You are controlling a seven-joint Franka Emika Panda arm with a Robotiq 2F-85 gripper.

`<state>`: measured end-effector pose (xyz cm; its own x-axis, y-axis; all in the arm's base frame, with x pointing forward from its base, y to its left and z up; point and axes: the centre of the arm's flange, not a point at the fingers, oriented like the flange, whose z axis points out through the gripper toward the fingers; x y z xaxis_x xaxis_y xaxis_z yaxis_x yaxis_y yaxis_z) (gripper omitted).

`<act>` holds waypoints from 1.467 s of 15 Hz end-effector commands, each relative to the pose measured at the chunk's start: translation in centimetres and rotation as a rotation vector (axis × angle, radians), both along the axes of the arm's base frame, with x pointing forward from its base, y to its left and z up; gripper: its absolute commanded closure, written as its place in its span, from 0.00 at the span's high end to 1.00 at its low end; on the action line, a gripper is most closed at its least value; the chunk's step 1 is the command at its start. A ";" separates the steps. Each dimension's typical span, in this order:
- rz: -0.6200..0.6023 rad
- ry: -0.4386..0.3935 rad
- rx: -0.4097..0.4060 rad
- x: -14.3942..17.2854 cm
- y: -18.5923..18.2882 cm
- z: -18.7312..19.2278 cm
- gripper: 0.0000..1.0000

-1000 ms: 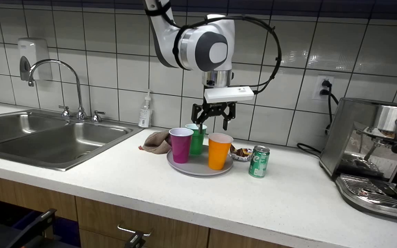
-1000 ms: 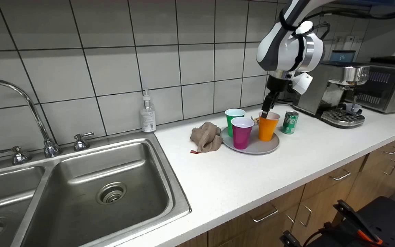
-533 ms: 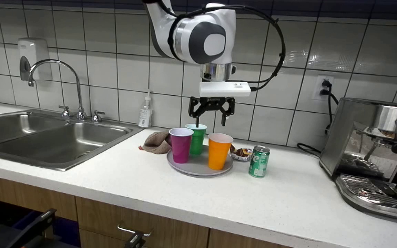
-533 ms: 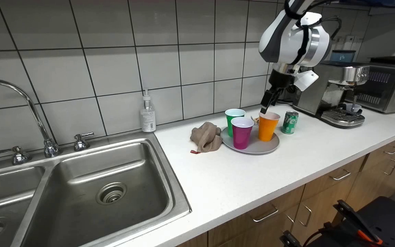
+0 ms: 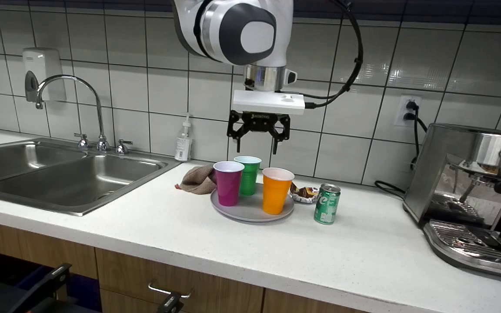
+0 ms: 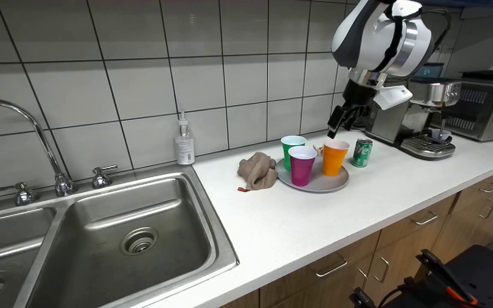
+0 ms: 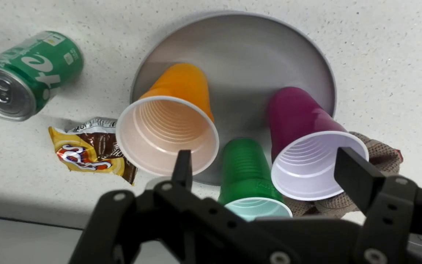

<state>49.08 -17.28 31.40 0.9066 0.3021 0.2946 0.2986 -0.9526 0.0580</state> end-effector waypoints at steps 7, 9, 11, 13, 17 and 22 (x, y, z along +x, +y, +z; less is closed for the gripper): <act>-0.163 0.024 0.060 -6.3 2.0 3.3 1.00; -0.157 0.047 0.062 -7.0 2.4 3.5 1.00; -0.145 0.081 0.062 -7.7 2.8 3.9 1.00; -0.133 0.129 0.058 -8.0 3.1 4.2 1.00; -0.162 0.210 0.033 -8.0 3.6 4.2 1.00; -0.153 0.197 0.037 -7.7 3.1 3.0 1.00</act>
<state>41.34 -14.18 34.37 0.9820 0.1489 0.1160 0.1524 -0.9881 -0.0223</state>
